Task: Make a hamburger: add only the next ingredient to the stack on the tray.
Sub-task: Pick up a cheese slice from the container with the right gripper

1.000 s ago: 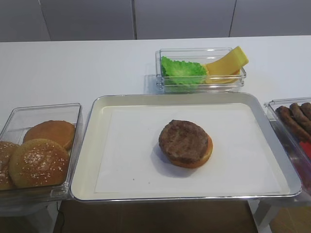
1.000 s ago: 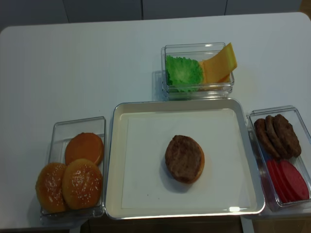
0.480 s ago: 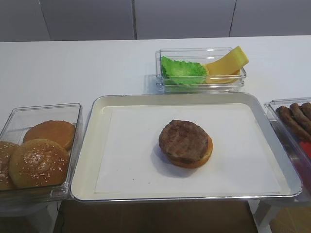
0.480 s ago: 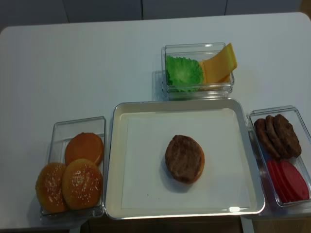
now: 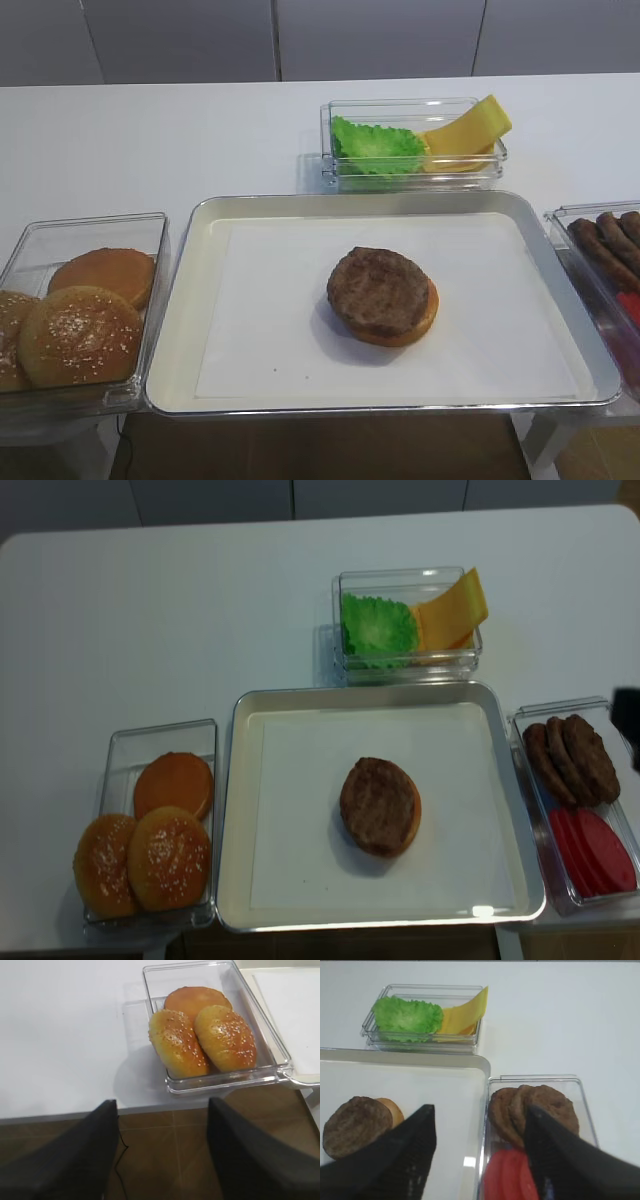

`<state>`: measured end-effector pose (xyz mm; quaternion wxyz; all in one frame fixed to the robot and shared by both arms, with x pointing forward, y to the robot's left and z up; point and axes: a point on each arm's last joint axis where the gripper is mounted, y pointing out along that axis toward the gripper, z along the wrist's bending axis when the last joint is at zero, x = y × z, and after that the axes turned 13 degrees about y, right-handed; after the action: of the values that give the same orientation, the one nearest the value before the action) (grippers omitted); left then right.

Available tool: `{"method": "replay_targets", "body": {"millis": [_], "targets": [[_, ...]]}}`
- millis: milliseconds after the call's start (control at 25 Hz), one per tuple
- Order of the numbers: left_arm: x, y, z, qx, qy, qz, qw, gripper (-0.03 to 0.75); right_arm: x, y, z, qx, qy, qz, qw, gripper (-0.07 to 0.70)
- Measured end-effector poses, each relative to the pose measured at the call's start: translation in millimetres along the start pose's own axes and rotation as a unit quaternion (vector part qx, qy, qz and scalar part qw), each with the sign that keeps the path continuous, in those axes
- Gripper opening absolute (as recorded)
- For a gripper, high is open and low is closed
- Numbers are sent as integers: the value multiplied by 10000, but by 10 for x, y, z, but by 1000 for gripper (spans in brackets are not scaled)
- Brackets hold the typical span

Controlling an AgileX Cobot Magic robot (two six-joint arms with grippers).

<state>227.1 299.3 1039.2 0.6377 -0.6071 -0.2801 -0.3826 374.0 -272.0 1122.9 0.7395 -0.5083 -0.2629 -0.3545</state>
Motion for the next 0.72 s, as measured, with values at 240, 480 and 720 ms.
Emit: {"method": "replay_targets", "body": {"millis": [240,480,720], "targets": [[0,0,0,0,0,0,10000,422,335,598,40,-22,209,600,9980,407],[0,0,0,0,0,0,10000,422,585,1144,59,32,256,978,9949,407],[0,0,0,0,0,0,10000,422,796,1688,62,96,307,1247,9917,394]]}}
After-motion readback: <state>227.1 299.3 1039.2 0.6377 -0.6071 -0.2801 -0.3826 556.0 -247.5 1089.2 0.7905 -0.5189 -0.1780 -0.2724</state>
